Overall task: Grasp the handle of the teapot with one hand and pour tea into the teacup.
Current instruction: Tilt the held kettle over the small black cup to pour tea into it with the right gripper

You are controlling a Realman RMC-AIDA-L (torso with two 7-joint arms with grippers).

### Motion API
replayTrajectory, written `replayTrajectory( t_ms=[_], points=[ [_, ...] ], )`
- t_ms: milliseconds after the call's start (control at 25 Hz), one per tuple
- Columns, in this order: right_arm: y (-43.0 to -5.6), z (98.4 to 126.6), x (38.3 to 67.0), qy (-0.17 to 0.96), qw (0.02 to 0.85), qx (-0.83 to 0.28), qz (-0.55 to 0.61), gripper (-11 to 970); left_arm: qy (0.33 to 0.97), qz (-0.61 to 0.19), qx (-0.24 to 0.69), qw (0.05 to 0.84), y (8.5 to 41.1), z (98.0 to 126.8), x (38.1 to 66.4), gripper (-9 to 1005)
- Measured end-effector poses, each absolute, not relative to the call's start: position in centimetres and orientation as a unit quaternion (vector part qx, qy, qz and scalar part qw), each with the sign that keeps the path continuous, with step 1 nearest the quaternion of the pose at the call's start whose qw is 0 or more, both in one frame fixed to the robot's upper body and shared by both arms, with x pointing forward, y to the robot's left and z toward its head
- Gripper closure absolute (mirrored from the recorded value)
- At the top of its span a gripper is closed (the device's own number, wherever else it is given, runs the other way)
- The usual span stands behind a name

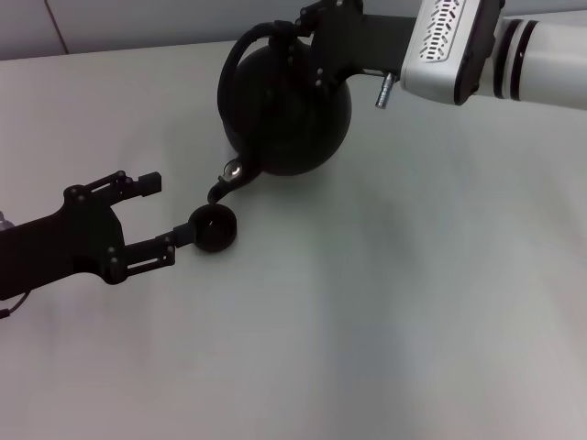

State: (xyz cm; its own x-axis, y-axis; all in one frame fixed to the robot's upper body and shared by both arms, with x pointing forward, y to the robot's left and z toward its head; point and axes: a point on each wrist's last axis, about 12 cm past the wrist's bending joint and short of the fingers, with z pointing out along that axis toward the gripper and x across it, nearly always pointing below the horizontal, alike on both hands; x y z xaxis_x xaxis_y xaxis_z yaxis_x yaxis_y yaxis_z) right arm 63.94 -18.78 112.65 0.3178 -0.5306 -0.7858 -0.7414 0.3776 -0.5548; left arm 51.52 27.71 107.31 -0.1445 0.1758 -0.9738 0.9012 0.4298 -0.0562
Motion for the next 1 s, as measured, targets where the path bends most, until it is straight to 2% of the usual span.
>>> replayTrajectory(
  t_ms=[1000],
  points=[
    [-17.81, 113.18, 64.13, 0.549, 0.599, -0.579, 0.074, 871, 0.673, -0.343, 0.403, 0.517, 27.67, 107.34, 51.9, 196]
  ],
)
